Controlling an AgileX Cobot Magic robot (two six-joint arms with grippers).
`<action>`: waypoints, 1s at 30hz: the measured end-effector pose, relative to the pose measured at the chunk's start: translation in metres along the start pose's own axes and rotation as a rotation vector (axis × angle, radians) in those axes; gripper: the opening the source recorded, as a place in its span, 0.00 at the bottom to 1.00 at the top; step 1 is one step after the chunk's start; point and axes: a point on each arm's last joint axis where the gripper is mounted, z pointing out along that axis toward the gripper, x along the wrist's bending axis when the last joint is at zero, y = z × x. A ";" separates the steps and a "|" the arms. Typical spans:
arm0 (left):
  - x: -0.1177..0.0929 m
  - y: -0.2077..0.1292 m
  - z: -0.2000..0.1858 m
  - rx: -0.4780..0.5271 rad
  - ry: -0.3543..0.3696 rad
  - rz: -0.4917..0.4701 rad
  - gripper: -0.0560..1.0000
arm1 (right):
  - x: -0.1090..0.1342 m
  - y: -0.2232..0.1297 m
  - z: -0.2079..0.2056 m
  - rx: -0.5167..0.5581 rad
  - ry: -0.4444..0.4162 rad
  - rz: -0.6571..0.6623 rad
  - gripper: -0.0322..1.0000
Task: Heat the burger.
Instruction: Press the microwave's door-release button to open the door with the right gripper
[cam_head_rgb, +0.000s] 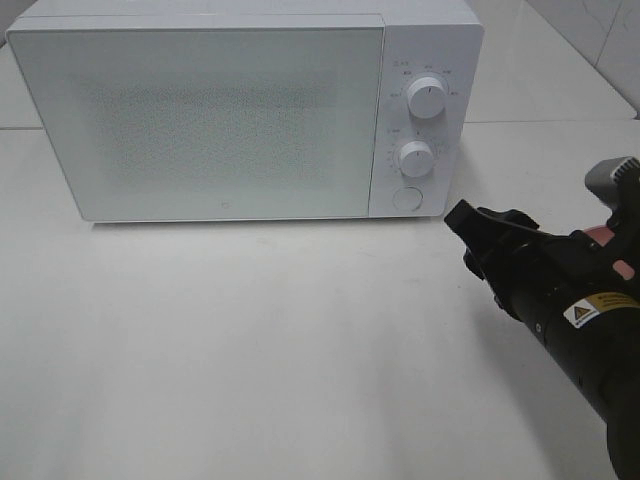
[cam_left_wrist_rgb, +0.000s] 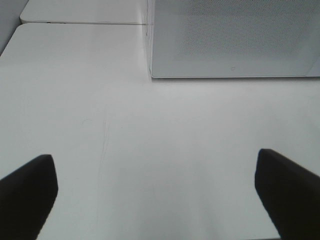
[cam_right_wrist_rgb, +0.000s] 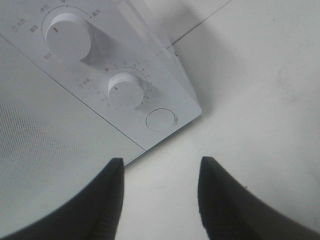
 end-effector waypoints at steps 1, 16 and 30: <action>0.000 0.000 0.000 0.000 0.000 0.000 1.00 | 0.000 0.000 0.000 0.000 0.000 0.000 0.47; 0.000 0.000 0.000 0.000 0.000 0.000 1.00 | -0.006 -0.012 -0.001 0.102 -0.103 0.673 0.16; 0.000 0.000 0.000 0.000 0.000 0.000 1.00 | -0.007 -0.014 -0.001 0.119 -0.136 0.792 0.04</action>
